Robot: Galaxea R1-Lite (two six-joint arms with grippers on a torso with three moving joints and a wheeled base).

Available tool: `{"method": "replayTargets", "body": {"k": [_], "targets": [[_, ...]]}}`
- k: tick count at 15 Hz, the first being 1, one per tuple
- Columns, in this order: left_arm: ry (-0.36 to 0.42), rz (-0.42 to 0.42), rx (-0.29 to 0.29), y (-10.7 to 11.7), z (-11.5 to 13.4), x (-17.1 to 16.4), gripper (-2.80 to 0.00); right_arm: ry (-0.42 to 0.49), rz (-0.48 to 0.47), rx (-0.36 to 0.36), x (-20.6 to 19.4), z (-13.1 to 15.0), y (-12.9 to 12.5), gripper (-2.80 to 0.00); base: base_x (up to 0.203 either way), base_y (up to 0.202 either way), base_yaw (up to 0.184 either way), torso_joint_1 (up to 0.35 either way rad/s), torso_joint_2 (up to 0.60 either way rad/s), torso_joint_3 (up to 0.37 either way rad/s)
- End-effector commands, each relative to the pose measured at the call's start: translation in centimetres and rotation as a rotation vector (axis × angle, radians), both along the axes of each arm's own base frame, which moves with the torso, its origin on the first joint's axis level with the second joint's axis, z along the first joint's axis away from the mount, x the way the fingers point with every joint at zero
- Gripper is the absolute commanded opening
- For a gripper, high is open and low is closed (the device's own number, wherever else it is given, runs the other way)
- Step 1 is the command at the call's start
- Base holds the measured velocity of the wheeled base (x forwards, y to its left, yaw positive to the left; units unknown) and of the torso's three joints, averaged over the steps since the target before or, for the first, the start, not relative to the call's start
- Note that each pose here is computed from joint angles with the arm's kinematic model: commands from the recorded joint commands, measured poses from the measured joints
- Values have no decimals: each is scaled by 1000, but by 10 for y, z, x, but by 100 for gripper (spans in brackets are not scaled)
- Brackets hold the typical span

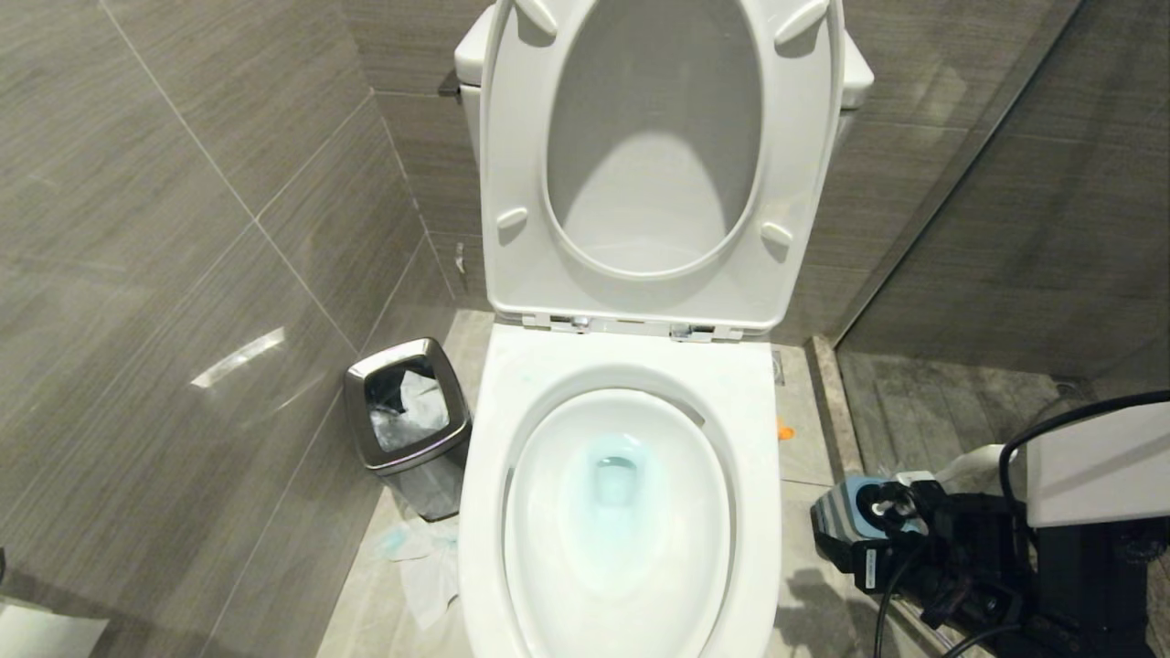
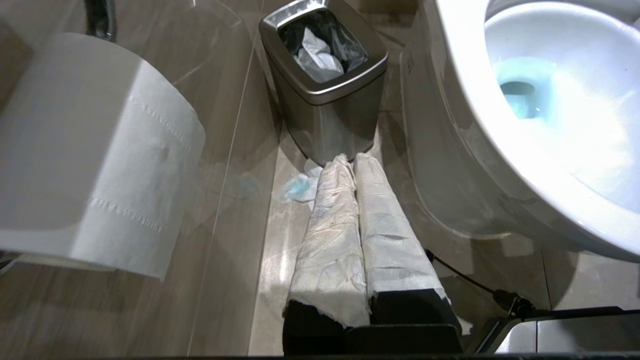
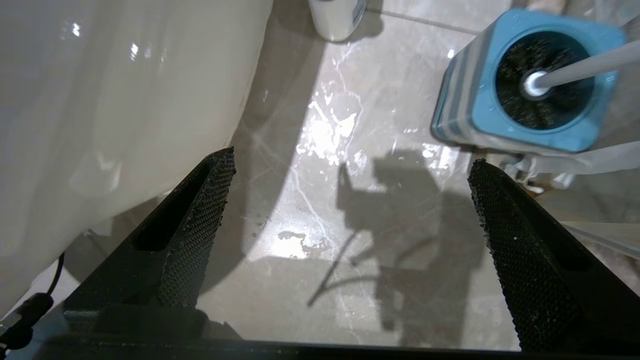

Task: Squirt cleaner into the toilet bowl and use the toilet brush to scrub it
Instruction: Pour in the cleaning agent

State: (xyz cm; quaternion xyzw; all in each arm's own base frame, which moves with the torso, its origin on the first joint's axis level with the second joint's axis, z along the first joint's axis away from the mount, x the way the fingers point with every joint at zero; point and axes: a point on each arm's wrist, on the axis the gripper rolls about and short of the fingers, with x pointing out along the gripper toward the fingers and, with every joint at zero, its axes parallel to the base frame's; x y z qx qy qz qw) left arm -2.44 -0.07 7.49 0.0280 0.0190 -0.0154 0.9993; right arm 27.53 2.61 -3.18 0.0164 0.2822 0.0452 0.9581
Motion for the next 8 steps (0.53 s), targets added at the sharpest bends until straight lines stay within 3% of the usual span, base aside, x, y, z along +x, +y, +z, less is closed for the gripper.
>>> {"method": "replayTargets", "body": {"k": [1, 8], "targets": [[-1, 1, 0, 0, 0, 0, -280, -4, 1, 0, 0, 0, 0, 0, 0, 0, 0, 2, 1, -206], [1, 0, 1, 0, 0, 0, -280, -12, 1, 1, 2, 0, 1, 0, 0, 0, 0, 3, 1, -197]]}}
